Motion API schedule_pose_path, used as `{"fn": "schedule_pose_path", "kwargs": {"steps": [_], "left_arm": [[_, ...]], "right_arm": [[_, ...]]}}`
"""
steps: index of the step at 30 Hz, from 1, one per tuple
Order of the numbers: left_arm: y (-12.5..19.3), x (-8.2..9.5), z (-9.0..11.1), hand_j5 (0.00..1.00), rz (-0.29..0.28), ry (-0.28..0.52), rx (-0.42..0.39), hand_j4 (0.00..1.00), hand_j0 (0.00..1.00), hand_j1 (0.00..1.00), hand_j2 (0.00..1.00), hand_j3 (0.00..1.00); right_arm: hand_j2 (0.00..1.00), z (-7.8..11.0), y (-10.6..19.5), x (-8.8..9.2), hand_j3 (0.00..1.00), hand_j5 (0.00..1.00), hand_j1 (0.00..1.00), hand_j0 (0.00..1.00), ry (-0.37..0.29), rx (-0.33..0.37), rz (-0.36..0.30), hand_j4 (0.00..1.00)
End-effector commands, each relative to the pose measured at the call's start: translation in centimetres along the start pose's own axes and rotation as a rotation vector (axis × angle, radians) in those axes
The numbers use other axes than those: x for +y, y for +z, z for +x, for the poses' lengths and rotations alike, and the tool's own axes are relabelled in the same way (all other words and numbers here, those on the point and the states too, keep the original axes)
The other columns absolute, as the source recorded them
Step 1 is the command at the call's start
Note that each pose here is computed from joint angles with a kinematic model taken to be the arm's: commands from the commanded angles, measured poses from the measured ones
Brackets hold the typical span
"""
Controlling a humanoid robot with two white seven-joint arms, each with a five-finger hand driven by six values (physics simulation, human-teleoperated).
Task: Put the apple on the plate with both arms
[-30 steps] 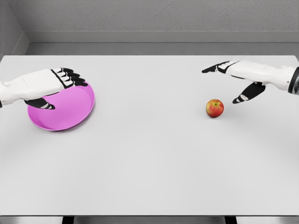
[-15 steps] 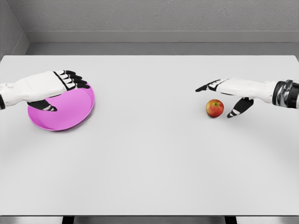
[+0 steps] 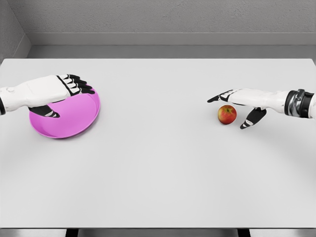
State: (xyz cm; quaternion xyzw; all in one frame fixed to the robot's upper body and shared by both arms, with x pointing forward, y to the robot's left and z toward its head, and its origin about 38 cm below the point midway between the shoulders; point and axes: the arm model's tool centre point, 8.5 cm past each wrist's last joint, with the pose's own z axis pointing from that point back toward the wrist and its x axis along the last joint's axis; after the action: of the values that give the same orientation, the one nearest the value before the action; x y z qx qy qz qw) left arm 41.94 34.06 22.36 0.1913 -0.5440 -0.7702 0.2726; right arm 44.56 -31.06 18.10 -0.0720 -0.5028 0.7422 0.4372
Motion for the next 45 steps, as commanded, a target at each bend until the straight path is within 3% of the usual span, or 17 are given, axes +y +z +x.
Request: {"fn": "schedule_pose_path", "kwargs": {"steps": [1, 15, 29, 33, 39, 45], "left_arm": [[0.1, 0.1, -0.1, 1.00, 0.002, 0.004, 0.003, 1.00, 1.00, 1.00, 1.00, 1.00], [0.0, 0.1, 0.0, 1.00, 0.004, 0.004, 0.000, 1.00, 1.00, 1.00, 1.00, 1.00], [0.0, 0.0, 0.0, 1.00, 0.003, 0.005, 0.000, 1.00, 1.00, 1.00, 1.00, 1.00], [0.1, 0.1, 0.0, 1.00, 0.005, 0.003, 0.001, 1.00, 1.00, 1.00, 1.00, 1.00], [0.0, 0.1, 0.0, 1.00, 0.001, 0.004, 0.000, 1.00, 1.00, 1.00, 1.00, 1.00], [0.0, 0.0, 0.0, 1.00, -0.005, 0.005, 0.000, 1.00, 1.00, 1.00, 1.00, 1.00]], "right_arm": [[1.00, -0.4, -0.5, 0.3, 1.00, 1.00, 1.00, 1.00, -0.001, 0.016, 0.008, 1.00], [1.00, -1.8, -1.0, 1.0, 1.00, 1.00, 1.00, 1.00, -0.037, 0.041, 0.013, 1.00], [1.00, -1.9, -2.4, 1.0, 1.00, 1.00, 1.00, 1.00, -0.028, 0.042, 0.015, 1.00], [0.82, -1.7, -2.4, 0.8, 0.82, 0.82, 0.82, 0.82, -0.020, 0.027, 0.012, 0.82], [0.78, -1.7, -2.4, 0.9, 0.78, 0.78, 0.78, 0.78, -0.022, 0.027, 0.012, 0.78], [0.58, -1.5, -2.4, 0.9, 0.58, 0.58, 0.58, 0.58, -0.015, 0.007, 0.009, 0.58]]}}
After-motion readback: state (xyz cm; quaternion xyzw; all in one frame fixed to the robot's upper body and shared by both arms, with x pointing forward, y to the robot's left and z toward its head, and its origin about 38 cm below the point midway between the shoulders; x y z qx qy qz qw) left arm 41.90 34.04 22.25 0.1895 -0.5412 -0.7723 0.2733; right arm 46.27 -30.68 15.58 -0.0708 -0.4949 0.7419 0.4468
